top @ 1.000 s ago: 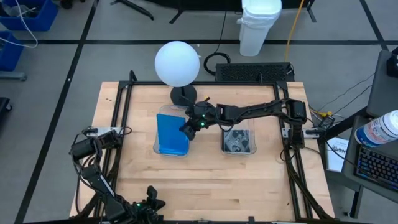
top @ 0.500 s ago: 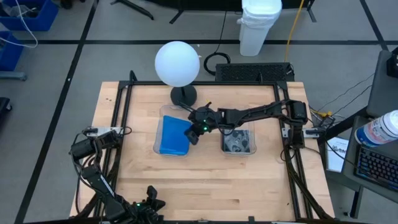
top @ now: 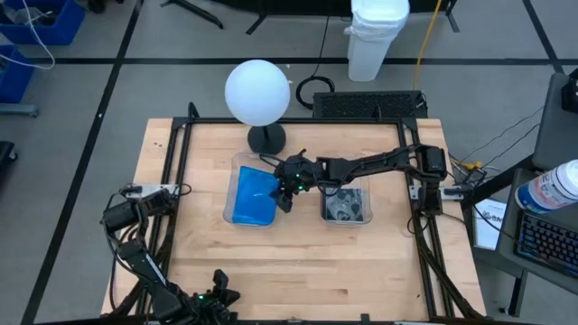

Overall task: Pick & place jewel cases by type
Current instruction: Put the blue CD case into the left transparent bin

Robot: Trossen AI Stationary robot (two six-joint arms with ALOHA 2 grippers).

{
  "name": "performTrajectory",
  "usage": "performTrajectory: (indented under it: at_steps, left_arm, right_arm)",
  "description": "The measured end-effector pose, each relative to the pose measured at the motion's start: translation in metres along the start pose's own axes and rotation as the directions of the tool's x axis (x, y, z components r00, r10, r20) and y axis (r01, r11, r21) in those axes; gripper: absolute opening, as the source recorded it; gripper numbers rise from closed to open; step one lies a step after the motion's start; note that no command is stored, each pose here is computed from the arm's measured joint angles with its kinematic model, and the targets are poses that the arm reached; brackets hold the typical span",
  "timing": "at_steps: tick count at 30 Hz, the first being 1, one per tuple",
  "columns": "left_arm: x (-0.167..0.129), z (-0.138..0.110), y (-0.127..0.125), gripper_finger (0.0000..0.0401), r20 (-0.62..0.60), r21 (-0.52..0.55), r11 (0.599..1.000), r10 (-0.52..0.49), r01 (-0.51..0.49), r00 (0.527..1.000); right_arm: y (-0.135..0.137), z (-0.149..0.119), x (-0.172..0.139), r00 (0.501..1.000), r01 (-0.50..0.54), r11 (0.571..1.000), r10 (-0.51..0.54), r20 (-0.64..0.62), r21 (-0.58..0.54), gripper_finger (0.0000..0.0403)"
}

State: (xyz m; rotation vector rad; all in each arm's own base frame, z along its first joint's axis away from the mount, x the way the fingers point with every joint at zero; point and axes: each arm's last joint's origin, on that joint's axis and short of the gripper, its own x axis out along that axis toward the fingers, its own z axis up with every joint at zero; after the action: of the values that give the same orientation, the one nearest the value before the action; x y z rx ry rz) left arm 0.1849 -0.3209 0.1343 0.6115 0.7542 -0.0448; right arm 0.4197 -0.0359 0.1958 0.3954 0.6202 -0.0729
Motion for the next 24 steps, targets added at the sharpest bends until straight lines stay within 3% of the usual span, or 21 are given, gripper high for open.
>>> performTrajectory:
  at_steps: [14, 24]
  left_arm:
    - [0.002, 0.001, 0.002, 0.0035, -0.004, 0.013, 1.0, 0.005, -0.005, 1.0]
    - [0.011, 0.003, 0.008, 0.0035, -0.049, 0.015, 0.999, -0.032, 0.033, 0.998]
  right_arm:
    - [-0.003, 0.002, -0.001, 1.0, -0.023, 0.994, 0.022, -0.002, -0.103, 0.0188]
    - [0.008, 0.02, -0.011, 0.994, 0.05, 0.985, -0.064, -0.086, -0.165, 0.0227]
